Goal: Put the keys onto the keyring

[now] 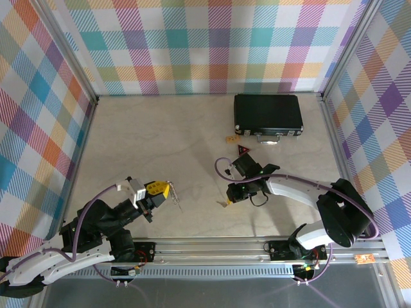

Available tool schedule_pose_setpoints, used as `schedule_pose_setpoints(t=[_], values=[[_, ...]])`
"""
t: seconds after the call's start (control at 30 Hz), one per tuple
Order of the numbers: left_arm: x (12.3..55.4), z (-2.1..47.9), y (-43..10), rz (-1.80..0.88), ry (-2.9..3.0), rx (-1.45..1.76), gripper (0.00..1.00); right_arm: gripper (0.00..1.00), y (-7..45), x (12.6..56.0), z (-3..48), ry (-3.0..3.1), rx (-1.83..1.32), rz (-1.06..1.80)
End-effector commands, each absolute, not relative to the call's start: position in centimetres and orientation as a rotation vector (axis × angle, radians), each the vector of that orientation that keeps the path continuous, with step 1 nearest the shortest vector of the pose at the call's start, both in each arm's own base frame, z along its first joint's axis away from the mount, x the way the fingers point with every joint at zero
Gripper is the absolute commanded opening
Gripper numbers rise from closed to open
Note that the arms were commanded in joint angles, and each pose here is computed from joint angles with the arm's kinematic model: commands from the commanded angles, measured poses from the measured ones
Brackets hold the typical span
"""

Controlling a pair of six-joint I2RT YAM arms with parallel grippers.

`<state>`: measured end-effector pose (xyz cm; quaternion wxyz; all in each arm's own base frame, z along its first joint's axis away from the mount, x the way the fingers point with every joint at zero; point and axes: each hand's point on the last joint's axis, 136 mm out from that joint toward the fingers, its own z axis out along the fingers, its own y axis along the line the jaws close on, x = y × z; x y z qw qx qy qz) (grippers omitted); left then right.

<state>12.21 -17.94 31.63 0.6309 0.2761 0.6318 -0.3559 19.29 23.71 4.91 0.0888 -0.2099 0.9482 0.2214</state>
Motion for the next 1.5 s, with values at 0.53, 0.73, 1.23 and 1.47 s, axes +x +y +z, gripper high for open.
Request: schedule_pose_setpoints(t=[0.53,0.73,1.23,1.47], values=[[11.8,32.8,-18.4,-0.846,1.387,0.637,0.00,0.50,21.5,17.5,7.7,2.755,-0.641,0.648],[11.8,32.8,-18.6,-0.850,1.390,0.645,0.00,0.51,22.4,17.4,7.3,2.734,-0.693,0.702],[11.9,32.5,-18.7,-0.848,1.398,0.642,0.00,0.44,23.5,17.6,4.0,2.855,-0.535,0.615],[11.8,32.6,-18.5,-0.851,1.394,0.641,0.00,0.46,24.5,17.3,4.0,2.833,-0.659,0.595]])
